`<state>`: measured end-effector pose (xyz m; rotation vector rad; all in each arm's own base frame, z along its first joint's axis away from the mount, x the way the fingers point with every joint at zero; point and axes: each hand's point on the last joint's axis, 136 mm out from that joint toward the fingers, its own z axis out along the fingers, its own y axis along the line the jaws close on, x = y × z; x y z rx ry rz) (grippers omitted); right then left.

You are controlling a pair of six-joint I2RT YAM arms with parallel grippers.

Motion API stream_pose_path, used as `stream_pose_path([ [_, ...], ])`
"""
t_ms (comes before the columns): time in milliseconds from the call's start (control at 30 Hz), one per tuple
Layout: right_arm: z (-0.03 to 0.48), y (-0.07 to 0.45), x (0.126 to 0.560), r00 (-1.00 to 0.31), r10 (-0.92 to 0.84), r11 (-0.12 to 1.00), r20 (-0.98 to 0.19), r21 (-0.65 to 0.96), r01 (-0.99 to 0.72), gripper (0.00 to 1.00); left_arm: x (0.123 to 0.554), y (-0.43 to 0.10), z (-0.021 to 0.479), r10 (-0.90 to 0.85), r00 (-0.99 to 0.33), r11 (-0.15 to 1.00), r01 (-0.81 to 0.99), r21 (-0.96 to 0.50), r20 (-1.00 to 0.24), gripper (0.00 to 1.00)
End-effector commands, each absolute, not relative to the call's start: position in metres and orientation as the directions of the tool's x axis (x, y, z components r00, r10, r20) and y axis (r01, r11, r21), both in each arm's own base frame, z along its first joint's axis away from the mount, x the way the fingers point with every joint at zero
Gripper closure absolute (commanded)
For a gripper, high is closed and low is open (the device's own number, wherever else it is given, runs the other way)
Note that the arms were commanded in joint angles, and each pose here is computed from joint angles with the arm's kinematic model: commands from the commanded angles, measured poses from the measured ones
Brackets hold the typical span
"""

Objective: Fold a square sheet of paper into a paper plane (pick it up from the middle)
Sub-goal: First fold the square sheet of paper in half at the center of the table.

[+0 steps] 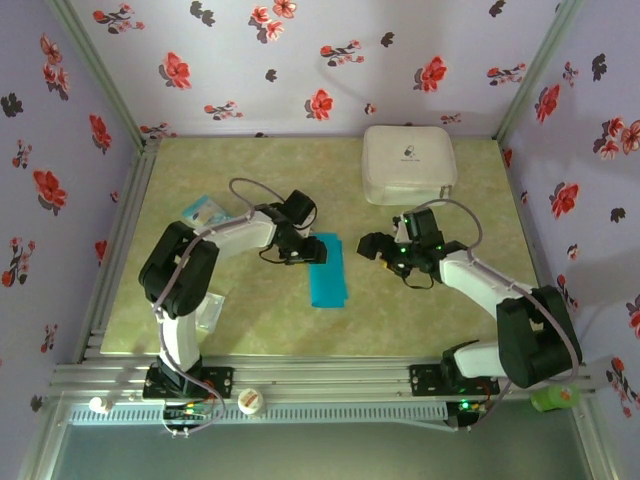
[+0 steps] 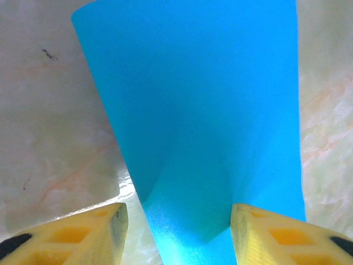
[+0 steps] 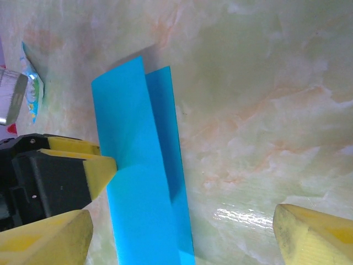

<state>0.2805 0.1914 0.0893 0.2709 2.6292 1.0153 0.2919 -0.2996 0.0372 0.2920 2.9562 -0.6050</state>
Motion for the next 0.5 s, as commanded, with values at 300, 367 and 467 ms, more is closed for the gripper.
stream_pose_path([
  [300, 0.0876, 0.1965, 0.2840, -0.938, 0.265, 0.756, -0.225, 0.652, 0.057, 0.14, 0.2873, -0.2959, 0.0219, 0.240, -0.964, 0.909, 0.266, -0.322, -0.117, 0.46],
  [367, 0.0872, 0.1977, 0.2834, -0.939, 0.260, 0.757, -0.226, 0.652, 0.053, 0.14, 0.2864, -0.2968, 0.0216, 0.255, -0.959, 0.905, 0.280, -0.321, -0.121, 0.46],
  [467, 0.0850, 0.1981, 0.2827, -0.941, 0.257, 0.759, -0.221, 0.649, 0.055, 0.14, 0.2864, -0.2990, 0.0198, 0.269, -0.955, 0.901, 0.295, -0.319, -0.124, 0.45],
])
